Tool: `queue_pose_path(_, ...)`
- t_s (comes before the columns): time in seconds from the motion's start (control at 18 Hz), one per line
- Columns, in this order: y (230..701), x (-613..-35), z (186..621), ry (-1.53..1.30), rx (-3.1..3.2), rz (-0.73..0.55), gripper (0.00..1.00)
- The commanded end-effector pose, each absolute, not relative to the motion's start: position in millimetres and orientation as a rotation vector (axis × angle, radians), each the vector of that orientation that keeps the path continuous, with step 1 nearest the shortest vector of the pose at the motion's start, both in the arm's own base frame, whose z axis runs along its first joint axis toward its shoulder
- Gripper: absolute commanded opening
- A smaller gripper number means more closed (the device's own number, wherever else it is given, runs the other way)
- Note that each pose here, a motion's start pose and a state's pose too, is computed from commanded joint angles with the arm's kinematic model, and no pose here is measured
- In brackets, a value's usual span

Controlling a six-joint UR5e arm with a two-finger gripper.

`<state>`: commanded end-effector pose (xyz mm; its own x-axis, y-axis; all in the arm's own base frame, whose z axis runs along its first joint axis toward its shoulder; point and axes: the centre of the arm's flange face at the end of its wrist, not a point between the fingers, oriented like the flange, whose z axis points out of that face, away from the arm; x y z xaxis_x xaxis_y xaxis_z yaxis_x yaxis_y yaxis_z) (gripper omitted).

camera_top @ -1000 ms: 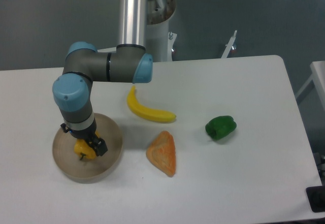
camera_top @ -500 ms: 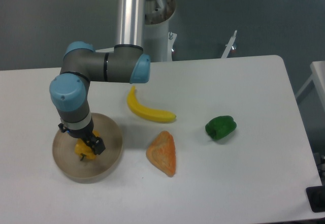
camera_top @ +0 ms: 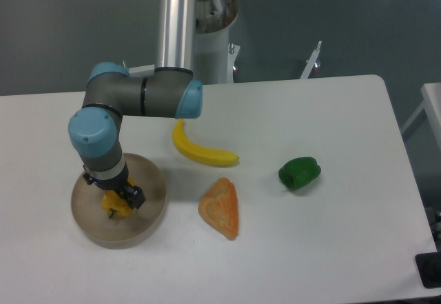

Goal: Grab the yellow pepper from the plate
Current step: 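Lift the yellow pepper off the plate and carry it toward the banana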

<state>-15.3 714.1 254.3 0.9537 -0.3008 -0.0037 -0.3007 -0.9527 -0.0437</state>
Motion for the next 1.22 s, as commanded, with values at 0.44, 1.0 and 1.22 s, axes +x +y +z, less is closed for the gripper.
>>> queue_pose_path(0.44, 709, -50, 324, 0.408, -2.97, 0.06, 0.3)
queue_pose_path(1.0, 668, -175, 406, 0.497, -2.898, 0.177, 0.28)
queue_pose_path(1.22, 642, -239, 411, 0.543, -2.938, 0.16, 0.28)
